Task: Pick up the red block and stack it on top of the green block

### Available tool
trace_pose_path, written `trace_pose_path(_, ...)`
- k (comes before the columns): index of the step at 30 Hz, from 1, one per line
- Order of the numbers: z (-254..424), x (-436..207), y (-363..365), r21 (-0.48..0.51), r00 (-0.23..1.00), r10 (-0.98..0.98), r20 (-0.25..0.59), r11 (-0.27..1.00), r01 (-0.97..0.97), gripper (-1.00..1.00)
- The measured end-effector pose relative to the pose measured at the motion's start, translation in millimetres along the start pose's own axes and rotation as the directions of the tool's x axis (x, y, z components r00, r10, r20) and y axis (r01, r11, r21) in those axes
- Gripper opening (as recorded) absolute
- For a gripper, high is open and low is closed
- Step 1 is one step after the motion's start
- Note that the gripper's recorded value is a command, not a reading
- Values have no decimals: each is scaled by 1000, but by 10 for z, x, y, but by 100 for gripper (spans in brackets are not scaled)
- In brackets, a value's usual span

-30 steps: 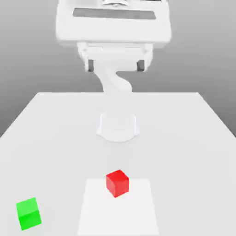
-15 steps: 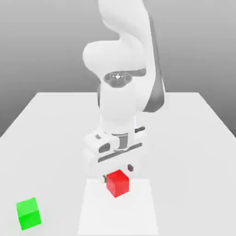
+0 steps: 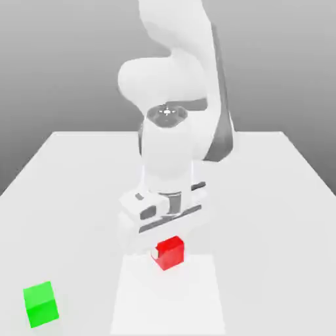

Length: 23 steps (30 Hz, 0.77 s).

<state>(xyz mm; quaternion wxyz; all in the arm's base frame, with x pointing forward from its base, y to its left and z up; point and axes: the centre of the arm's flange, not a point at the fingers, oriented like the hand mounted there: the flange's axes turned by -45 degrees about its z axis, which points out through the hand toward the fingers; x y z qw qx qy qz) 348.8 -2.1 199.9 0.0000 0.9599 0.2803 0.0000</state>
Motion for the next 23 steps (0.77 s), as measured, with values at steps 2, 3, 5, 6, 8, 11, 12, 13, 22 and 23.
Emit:
trace_pose_path(2, -87, -18, 210, 4, 999, 33, 5, 999, -33, -100)
trace_pose_path(3, -112, -22, 370, 6, 999, 52, 7, 999, -52, -100)
trace_pose_path(5, -151, -41, 719, 11, 996, 90, 12, 996, -90, -100)
trace_pose_path(6, -171, -56, 897, 13, 994, 107, 14, 994, -107, -100)
trace_pose_path(8, -214, -112, 1257, 15, 990, 139, 16, 990, -140, -100)
trace_pose_path(11, -297, -211, 1764, 14, 985, 173, 13, 985, -173, -100)
trace_pose_path(12, -332, -252, 1929, 13, 983, 182, 11, 983, -182, -100)
trace_pose_path(13, -369, -303, 2094, 10, 982, 191, 9, 982, -191, -100)
trace_pose_path(22, 134, -447, 2482, 1, 977, 212, 0, 977, -212, 100)
trace_pose_path(23, 134, -447, 2482, 1, 977, 212, 0, 977, -212, 100)
